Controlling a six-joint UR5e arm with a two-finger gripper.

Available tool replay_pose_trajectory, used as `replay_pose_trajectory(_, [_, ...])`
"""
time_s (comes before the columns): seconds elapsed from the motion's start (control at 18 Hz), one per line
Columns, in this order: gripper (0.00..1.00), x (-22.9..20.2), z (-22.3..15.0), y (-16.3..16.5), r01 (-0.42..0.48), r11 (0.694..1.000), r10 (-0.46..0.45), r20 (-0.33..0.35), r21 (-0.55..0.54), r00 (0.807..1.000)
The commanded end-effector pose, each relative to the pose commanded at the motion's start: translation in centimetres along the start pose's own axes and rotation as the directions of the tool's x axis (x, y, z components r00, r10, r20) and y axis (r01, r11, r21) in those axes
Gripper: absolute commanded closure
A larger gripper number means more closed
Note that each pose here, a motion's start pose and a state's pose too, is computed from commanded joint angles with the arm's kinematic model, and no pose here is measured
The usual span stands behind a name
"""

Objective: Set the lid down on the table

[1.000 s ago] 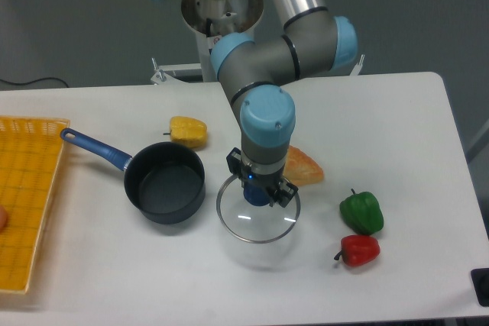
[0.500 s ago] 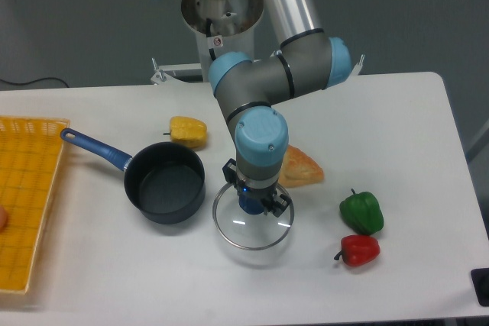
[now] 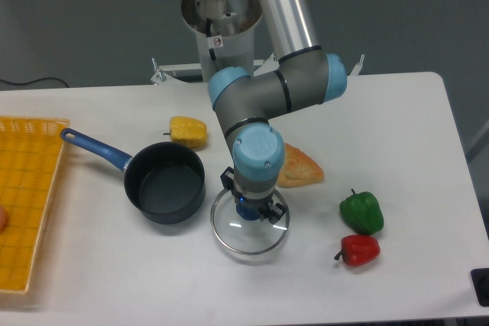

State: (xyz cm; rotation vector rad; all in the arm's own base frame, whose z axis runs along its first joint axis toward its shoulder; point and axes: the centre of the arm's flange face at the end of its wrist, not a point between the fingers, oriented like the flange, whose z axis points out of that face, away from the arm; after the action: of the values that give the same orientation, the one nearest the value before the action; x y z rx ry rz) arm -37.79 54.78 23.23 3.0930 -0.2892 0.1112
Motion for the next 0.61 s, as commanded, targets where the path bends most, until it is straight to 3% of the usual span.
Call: replay_pose_trajectory(0.61, [0.53,0.15,0.99,-0.27,-0.004,1.000,0.004,-0.010,-0.016,1.000])
